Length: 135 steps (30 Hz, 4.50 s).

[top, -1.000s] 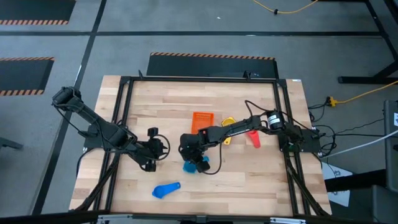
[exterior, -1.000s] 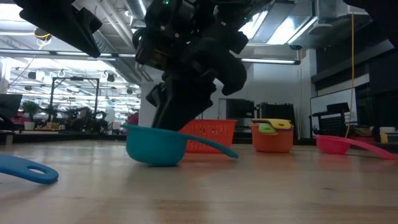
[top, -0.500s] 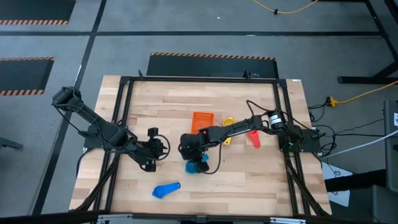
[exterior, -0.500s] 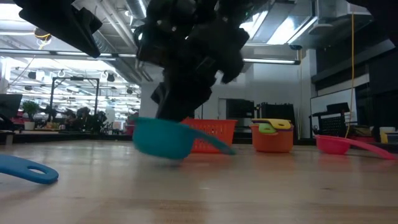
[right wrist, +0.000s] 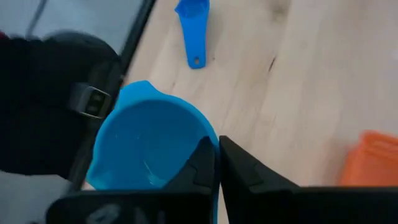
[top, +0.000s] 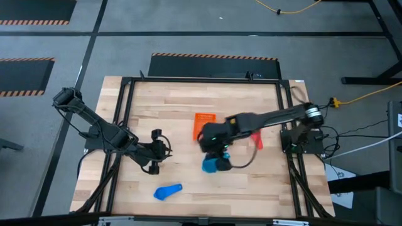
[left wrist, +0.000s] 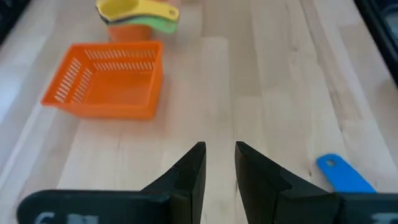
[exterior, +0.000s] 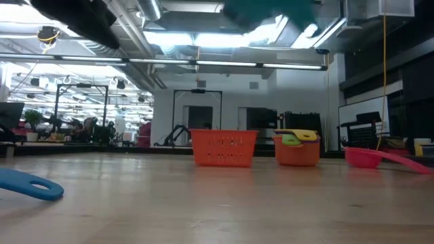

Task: Nest measuring cups in basket
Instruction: Stack the top light blue measuring cup on top of the yellow measuring cup, then stack the red measuring cup on top of the light blue measuring cup

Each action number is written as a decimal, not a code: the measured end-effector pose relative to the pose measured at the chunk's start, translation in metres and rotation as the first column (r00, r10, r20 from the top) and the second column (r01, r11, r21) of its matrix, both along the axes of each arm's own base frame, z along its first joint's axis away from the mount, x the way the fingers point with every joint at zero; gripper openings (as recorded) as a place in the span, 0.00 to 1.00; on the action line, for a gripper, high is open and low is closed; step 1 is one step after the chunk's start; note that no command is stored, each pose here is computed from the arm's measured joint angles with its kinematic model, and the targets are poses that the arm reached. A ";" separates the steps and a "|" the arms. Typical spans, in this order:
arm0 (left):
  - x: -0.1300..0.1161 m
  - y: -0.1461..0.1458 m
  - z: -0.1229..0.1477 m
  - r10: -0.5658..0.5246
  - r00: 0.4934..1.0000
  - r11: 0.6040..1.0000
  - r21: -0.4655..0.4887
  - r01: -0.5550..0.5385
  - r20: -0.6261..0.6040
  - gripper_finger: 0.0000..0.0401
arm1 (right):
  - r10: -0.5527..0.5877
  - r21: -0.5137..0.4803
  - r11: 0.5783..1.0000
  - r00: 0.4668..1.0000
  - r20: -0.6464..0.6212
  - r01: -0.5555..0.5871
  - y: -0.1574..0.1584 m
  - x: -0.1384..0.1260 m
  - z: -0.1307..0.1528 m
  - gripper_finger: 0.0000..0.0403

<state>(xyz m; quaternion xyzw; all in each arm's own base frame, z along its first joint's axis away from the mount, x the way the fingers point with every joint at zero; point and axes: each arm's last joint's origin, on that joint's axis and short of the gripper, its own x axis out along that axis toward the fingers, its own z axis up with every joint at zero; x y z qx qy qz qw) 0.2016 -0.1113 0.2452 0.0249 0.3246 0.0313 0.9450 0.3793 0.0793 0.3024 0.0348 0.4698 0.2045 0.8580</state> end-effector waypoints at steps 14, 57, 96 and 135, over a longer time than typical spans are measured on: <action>0.005 -0.002 0.001 -0.008 0.999 0.999 0.043 0.006 0.041 0.20 | -0.583 -0.101 0.808 0.813 0.006 0.580 -0.027 -0.125 0.025 0.03; 0.005 -0.002 0.001 -0.008 0.999 0.999 0.045 0.007 0.040 0.20 | -0.987 -0.059 0.146 0.142 -0.080 0.987 -0.098 -0.147 -0.111 0.05; 0.005 -0.002 0.001 -0.009 0.999 0.999 0.042 0.008 0.039 0.20 | -0.971 -0.175 0.239 0.233 -0.054 0.955 -0.081 -0.184 -0.126 0.21; 0.005 -0.002 0.000 -0.009 0.999 0.999 0.039 0.008 0.038 0.20 | -0.884 0.214 0.462 0.466 0.033 0.861 -0.066 -0.211 -0.088 0.21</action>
